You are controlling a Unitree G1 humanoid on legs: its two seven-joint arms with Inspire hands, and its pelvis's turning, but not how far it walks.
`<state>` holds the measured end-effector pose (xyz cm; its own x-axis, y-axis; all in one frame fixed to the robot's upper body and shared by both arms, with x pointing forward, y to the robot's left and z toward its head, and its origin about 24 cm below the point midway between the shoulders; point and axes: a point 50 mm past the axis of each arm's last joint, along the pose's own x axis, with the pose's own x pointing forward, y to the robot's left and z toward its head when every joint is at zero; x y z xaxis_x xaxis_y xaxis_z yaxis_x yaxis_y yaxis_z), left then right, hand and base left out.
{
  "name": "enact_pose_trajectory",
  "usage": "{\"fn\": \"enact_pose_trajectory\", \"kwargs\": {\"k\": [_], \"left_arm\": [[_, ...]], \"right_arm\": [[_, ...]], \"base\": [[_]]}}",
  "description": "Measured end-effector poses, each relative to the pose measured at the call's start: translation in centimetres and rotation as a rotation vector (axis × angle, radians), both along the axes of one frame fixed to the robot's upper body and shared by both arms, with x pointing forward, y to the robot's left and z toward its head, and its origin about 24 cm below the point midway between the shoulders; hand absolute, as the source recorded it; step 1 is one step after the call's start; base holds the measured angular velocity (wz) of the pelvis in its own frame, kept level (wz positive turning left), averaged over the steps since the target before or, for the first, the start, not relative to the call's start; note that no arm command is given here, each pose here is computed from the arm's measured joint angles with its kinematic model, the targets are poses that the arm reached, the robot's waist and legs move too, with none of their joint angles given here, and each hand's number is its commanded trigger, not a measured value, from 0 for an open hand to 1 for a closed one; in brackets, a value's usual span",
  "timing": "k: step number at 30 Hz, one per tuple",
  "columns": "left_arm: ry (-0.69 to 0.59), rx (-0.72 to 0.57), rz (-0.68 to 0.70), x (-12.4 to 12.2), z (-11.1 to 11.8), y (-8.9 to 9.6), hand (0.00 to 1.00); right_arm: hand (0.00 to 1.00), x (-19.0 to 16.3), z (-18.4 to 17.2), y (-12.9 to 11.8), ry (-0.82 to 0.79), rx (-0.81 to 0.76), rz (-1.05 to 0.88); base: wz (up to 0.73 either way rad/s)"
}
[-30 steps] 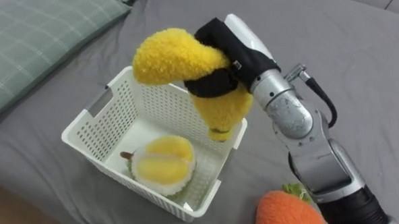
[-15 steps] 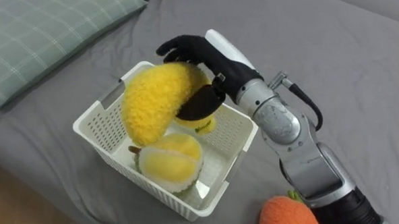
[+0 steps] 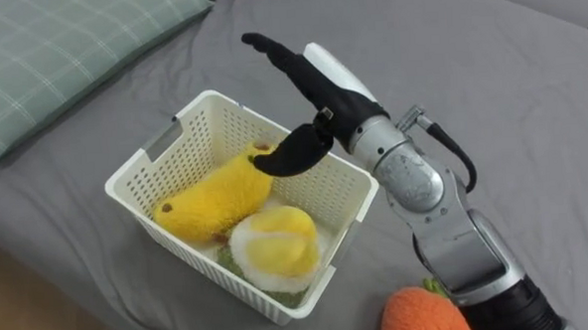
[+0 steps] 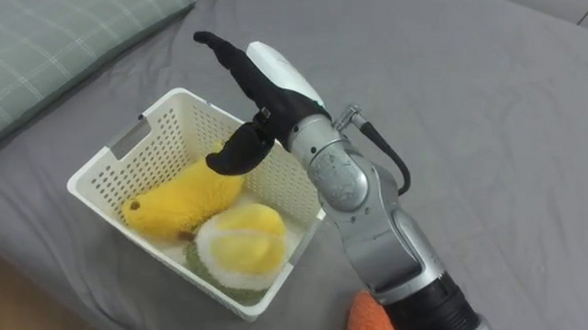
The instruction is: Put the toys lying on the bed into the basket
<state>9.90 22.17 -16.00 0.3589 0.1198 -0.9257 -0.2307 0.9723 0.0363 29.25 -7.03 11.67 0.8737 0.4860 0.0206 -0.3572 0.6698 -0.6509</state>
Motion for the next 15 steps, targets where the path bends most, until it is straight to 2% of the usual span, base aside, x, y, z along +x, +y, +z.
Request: {"fn": "enact_pose_trajectory", "kwargs": {"k": [11, 15], "left_arm": [[0.004, 0.001, 0.027, -0.5, 0.0, 0.3, 0.0], [0.011, 0.006, 0.042, -0.9, -0.1, 0.4, 0.0]], "right_arm": [[0.0, 0.2, 0.2, -0.6, 0.012, 0.04, -0.012], [0.0, 0.1, -0.7, -2.1, 0.024, 0.067, -0.08]], "base": [[0.0], [0.0]]}}
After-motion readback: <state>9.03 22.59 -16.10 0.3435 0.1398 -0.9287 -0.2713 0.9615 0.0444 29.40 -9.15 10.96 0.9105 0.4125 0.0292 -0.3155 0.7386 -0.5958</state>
